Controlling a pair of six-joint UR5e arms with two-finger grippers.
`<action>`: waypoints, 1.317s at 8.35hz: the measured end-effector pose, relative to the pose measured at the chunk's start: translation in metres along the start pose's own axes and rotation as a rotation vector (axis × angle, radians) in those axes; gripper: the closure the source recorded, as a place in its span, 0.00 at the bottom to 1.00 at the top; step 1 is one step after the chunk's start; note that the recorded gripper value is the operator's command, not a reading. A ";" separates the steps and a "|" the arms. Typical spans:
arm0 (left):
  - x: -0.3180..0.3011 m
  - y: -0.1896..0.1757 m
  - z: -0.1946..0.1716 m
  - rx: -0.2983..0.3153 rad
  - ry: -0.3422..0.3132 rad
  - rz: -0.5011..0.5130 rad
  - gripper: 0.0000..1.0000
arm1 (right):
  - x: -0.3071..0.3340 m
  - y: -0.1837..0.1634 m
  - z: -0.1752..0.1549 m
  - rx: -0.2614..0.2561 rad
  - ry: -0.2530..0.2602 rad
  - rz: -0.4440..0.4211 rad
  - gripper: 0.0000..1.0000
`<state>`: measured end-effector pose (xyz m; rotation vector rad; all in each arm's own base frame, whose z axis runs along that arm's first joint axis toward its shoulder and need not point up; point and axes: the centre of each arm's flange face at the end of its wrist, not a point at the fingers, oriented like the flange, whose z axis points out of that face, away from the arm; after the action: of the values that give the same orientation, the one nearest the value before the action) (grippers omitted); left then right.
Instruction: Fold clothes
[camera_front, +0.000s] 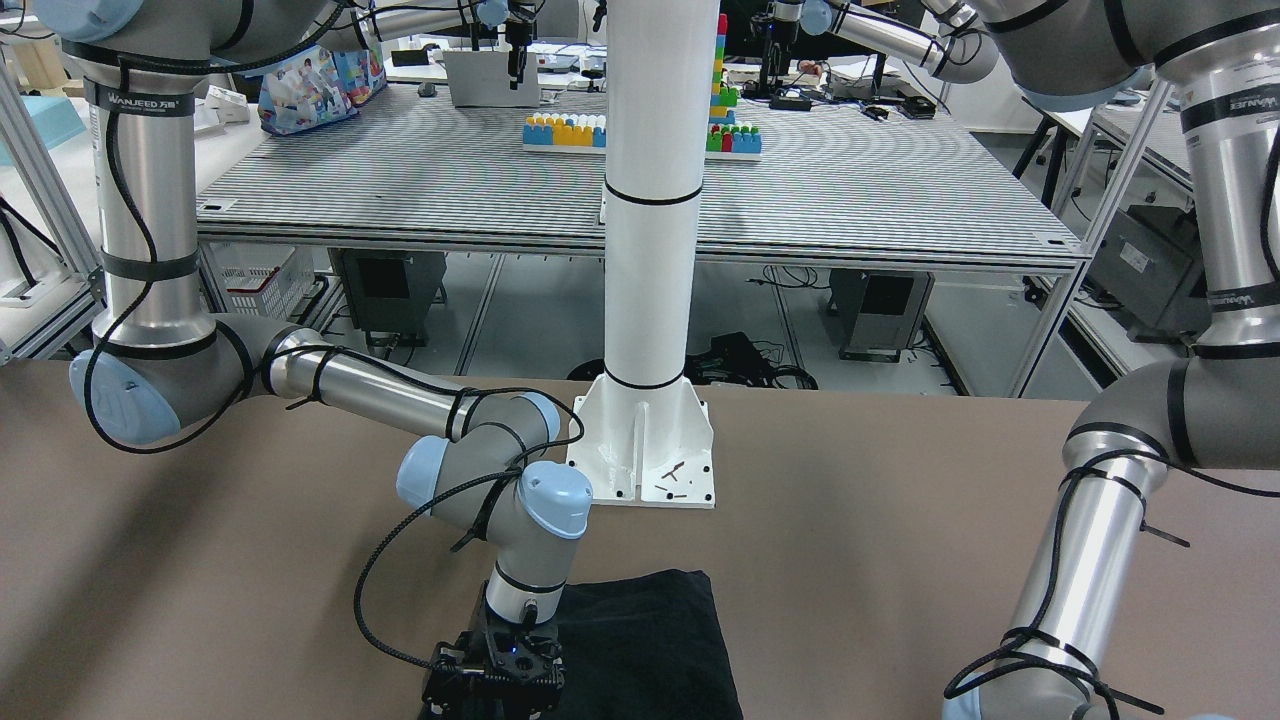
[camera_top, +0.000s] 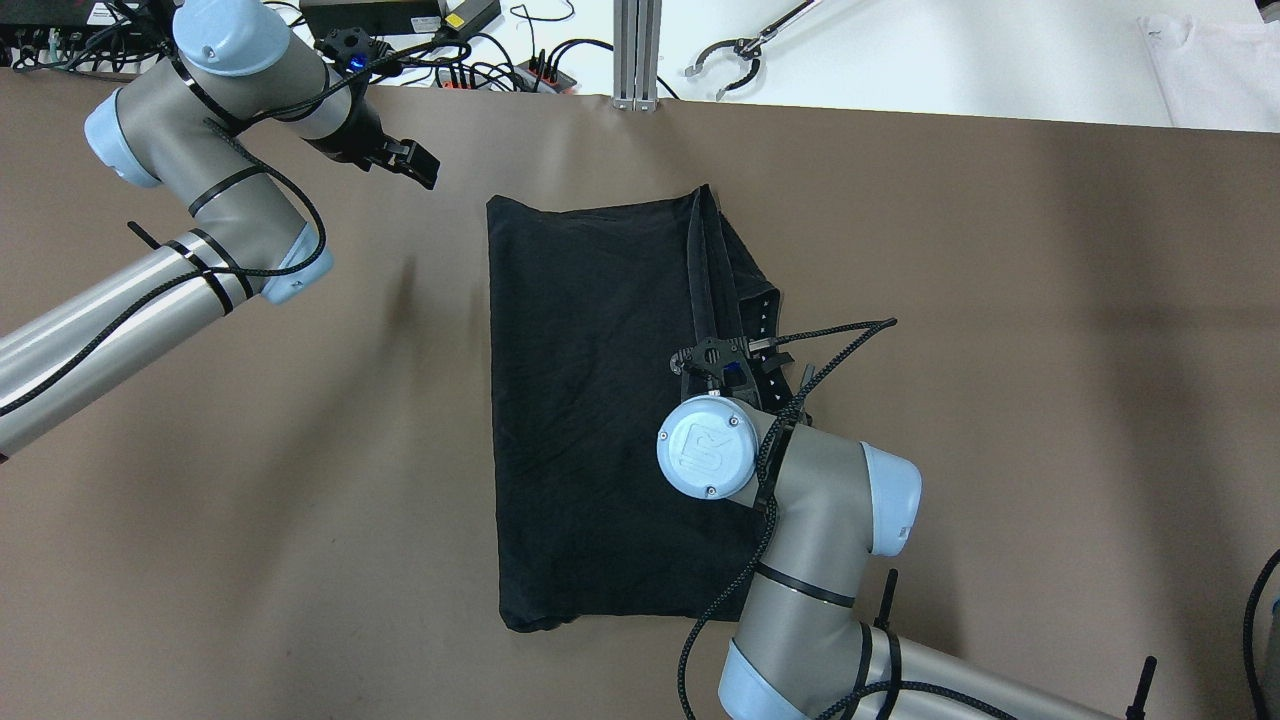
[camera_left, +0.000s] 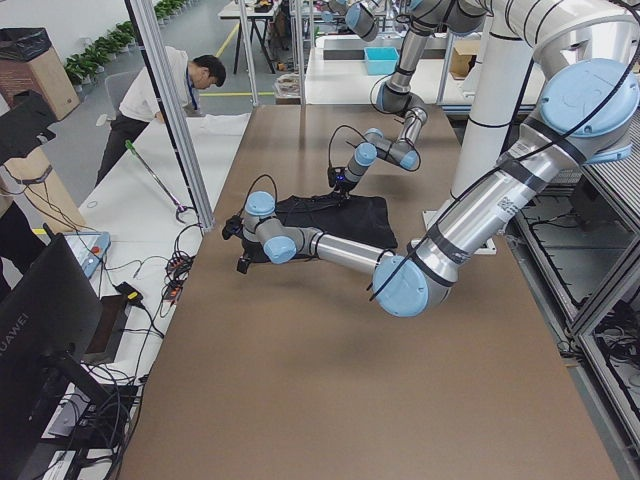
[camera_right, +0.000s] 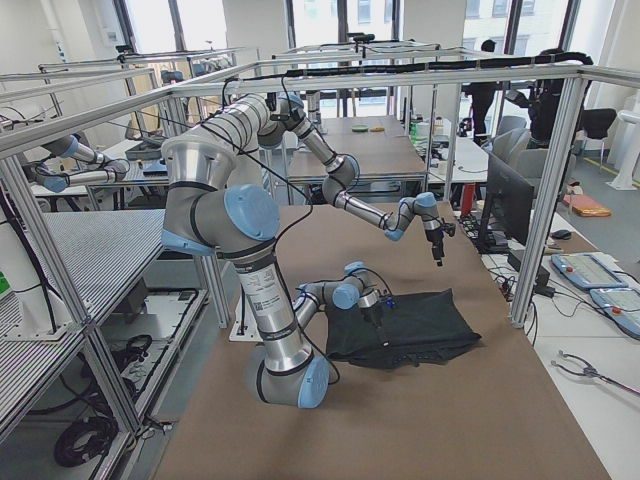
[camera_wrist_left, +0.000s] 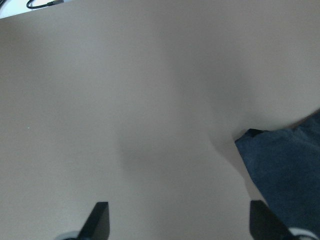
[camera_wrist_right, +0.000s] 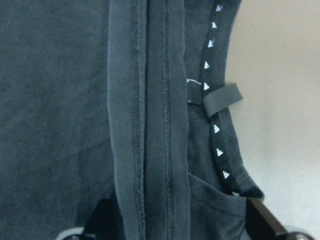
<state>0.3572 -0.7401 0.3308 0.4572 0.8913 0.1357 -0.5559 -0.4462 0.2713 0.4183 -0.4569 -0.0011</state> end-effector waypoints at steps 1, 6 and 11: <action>0.000 0.000 0.000 0.000 0.000 0.000 0.00 | 0.005 -0.006 0.008 -0.001 0.012 -0.007 0.06; 0.000 0.000 0.000 0.000 0.000 0.000 0.00 | 0.050 -0.037 0.029 -0.049 0.030 -0.045 0.06; 0.004 -0.002 -0.001 0.003 0.003 0.001 0.00 | 0.052 -0.094 -0.003 -0.023 -0.071 0.019 0.06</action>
<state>0.3585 -0.7405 0.3265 0.4603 0.8945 0.1365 -0.4998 -0.5363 0.2541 0.3921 -0.5301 -0.0023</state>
